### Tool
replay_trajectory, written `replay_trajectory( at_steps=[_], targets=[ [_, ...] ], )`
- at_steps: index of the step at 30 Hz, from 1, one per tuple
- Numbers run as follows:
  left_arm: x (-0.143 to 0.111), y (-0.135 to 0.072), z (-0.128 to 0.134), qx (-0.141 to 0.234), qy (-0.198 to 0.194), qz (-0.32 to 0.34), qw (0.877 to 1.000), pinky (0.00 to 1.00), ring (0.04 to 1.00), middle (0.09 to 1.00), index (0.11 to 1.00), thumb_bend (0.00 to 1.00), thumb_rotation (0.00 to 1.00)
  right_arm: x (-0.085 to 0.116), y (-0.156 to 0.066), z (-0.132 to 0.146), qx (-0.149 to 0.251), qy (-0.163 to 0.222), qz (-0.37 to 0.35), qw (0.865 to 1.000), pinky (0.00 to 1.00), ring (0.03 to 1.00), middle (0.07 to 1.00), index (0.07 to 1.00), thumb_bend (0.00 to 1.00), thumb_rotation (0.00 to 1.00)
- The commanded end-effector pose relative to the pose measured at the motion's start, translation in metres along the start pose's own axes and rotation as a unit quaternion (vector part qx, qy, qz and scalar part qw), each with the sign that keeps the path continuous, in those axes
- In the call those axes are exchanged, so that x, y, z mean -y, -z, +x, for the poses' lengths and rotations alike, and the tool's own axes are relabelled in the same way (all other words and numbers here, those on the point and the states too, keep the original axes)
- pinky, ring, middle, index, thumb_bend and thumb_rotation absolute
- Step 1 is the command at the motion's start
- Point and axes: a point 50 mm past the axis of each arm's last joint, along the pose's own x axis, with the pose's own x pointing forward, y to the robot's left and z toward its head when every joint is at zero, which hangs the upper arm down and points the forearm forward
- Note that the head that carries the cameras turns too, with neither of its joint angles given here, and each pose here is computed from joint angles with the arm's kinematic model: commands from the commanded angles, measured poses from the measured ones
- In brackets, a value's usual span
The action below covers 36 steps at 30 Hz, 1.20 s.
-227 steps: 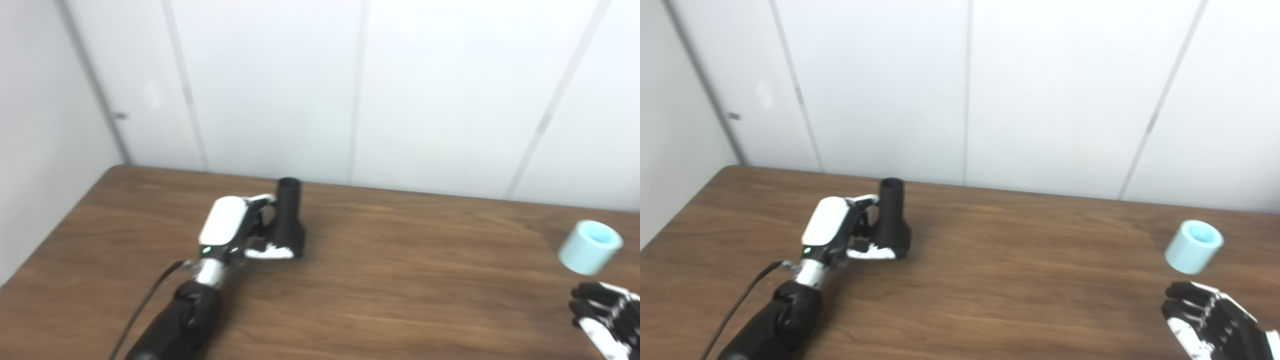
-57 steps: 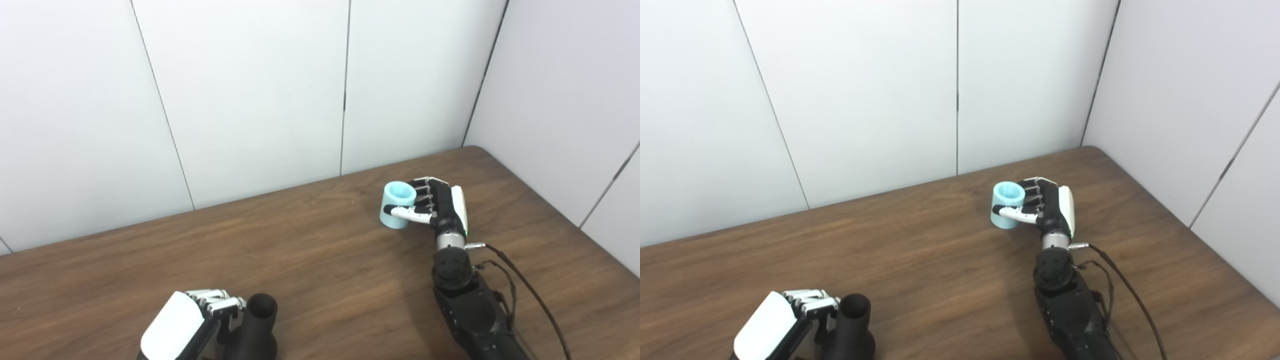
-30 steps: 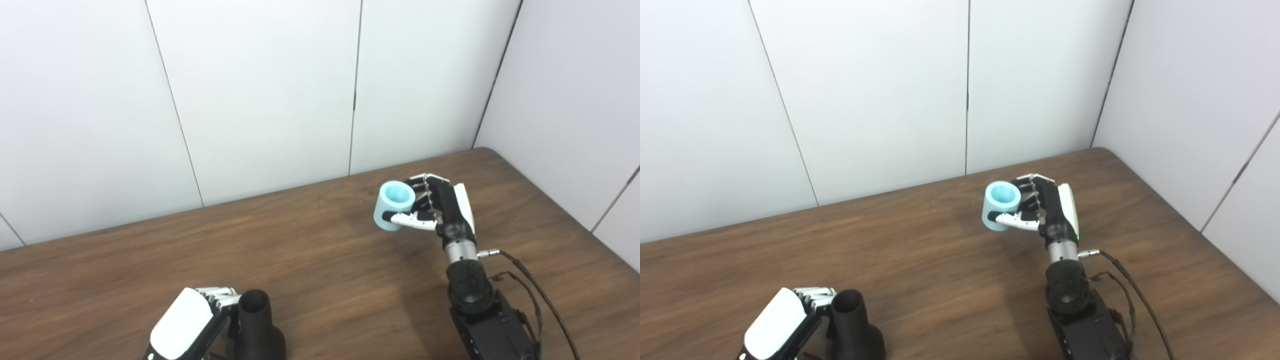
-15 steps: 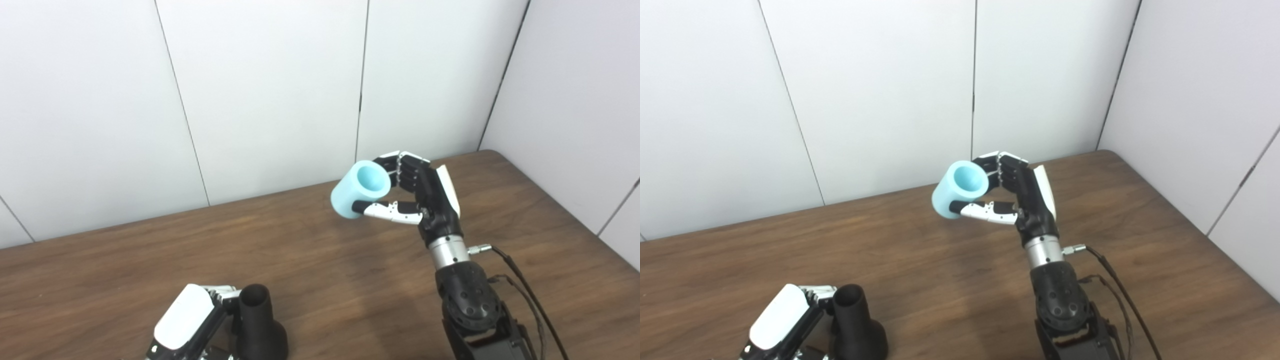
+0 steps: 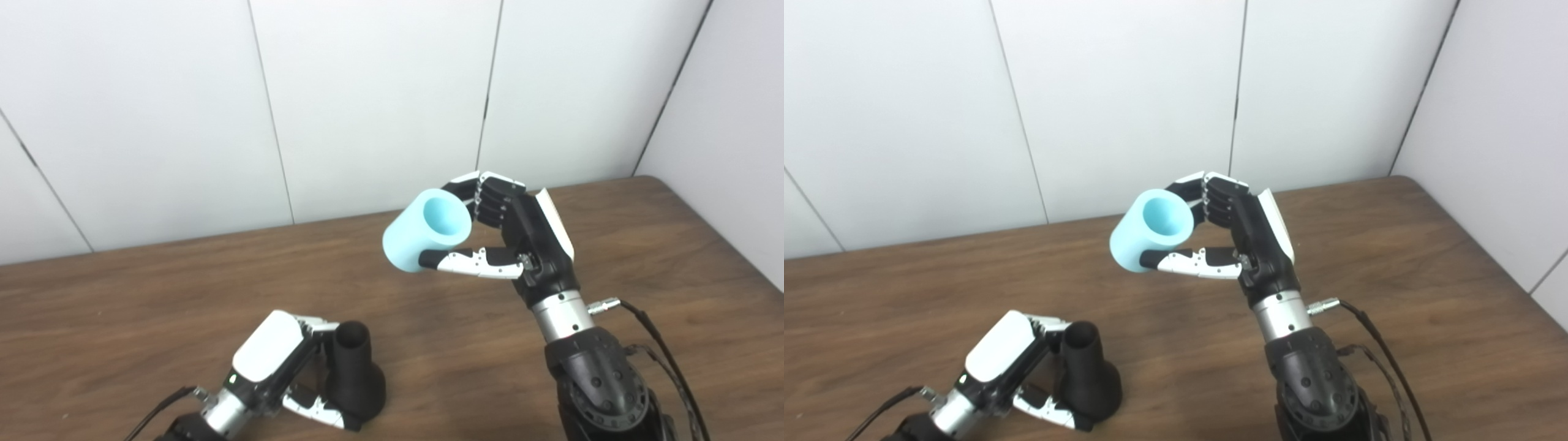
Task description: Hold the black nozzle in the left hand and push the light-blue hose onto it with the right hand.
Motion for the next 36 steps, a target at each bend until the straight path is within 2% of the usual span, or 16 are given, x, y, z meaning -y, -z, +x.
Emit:
replay_trajectory(
  at_steps=[1,5,14,16,19,23,36],
  targets=[
    [0.123,-0.039,-0.058,-0.072,0.152,-0.086,0.982,0.36,0.447,0.468,0.51,0.52,0.0,-0.001,-0.028,0.0,0.05,-0.015,0.008,0.999,0.37,0.418,0.514,0.501,0.51,0.0],
    [0.124,-0.041,-0.055,-0.072,0.16,-0.079,0.981,0.3,0.388,0.46,0.514,0.52,0.0,-0.005,-0.033,-0.007,0.044,-0.027,0.006,0.999,0.36,0.412,0.51,0.504,0.51,0.0],
    [0.122,-0.045,-0.051,-0.07,0.151,-0.077,0.983,0.28,0.377,0.473,0.502,0.52,0.0,-0.002,-0.04,-0.013,0.044,-0.044,0.005,0.998,0.36,0.417,0.507,0.504,0.51,0.0],
    [0.122,-0.045,-0.051,-0.071,0.149,-0.077,0.983,0.24,0.322,0.447,0.517,0.52,0.0,-0.002,-0.04,-0.014,0.041,-0.05,0.004,0.998,0.37,0.416,0.506,0.503,0.51,0.0],
    [0.122,-0.046,-0.051,-0.073,0.149,-0.076,0.983,0.22,0.294,0.431,0.524,0.52,0.0,-0.001,-0.04,-0.014,0.039,-0.058,0.003,0.998,0.37,0.42,0.501,0.503,0.51,0.0],
    [0.121,-0.047,-0.05,-0.073,0.155,-0.075,0.982,0.25,0.342,0.472,0.504,0.52,0.0,-0.001,-0.041,-0.015,0.04,-0.068,0.001,0.997,0.36,0.416,0.501,0.505,0.51,0.0],
    [0.119,-0.048,-0.051,-0.072,0.155,-0.068,0.983,0.25,0.345,0.471,0.505,0.52,0.0,0.003,-0.04,-0.018,0.035,-0.093,-0.046,0.994,0.22,0.368,0.508,0.533,0.51,0.0]
  ],
)
